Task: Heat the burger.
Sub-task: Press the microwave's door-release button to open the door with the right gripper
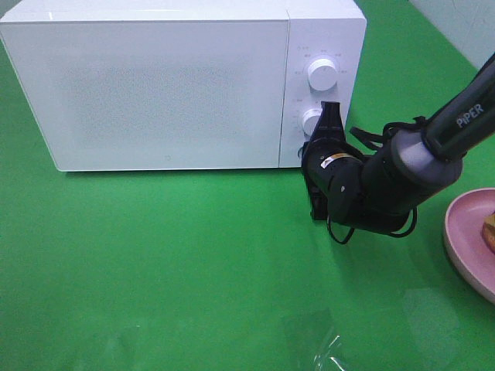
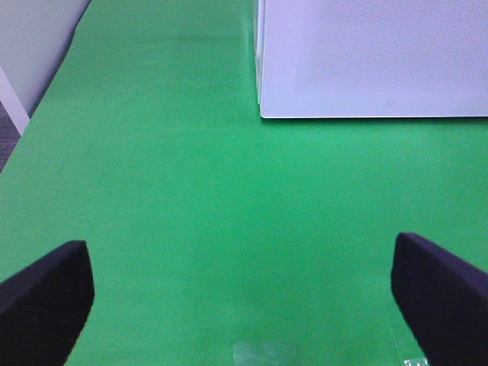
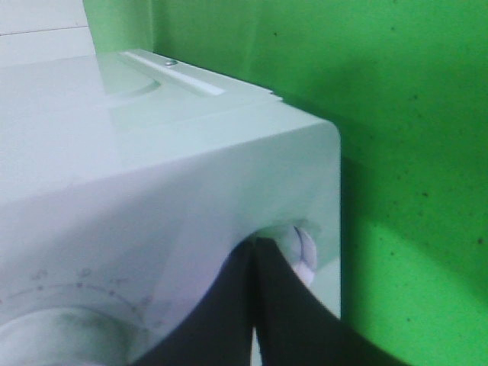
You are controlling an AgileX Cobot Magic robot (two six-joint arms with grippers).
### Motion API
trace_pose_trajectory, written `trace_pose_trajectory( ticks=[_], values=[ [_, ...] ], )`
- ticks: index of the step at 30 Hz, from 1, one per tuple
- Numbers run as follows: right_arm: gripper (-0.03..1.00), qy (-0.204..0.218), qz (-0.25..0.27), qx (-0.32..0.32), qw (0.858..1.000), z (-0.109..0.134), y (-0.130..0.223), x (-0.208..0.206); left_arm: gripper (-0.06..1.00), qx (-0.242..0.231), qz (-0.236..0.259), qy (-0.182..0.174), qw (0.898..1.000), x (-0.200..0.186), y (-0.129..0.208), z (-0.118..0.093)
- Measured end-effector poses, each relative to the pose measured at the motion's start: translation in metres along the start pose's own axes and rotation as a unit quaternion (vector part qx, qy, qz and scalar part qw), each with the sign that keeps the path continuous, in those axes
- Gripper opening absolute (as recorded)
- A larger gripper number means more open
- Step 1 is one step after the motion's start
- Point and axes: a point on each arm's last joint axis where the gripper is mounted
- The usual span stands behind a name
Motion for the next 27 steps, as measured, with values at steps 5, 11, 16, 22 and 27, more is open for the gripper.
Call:
trace_pose_trajectory(
  ticks=[5, 11, 16, 22, 27],
  values=[
    [0.0, -0.002, -0.009, 0.013, 1.0, -0.001, 0.002, 0.007, 0.98, 0.0, 0.0, 0.0, 1.0, 0.0, 0.0, 0.0],
    [0.0, -0.001, -0.022, 0.023, 0.999, -0.007, 0.008, 0.014, 0.98, 0.0, 0.0, 0.0, 1.0, 0.0, 0.0, 0.0],
    [0.0, -0.003, -0.029, 0.023, 0.999, -0.008, 0.008, 0.014, 0.98, 0.0, 0.0, 0.0, 1.0, 0.0, 0.0, 0.0],
    [0.0, -0.004, -0.03, 0.022, 0.999, -0.007, 0.009, 0.014, 0.98, 0.0, 0.0, 0.0, 1.0, 0.0, 0.0, 0.0],
    [0.0, -0.002, -0.031, 0.022, 0.999, -0.005, 0.01, 0.013, 0.98, 0.0, 0.0, 0.0, 1.0, 0.0, 0.0, 0.0]
  ],
)
Point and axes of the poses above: a point on each arm's last joint axis where the gripper is mounted, x pointing out along that axis toward the gripper, z along the wrist's bending axis when the last joint is at zero, y = z × x, and after that the axes turned 13 degrees about x, right-handed
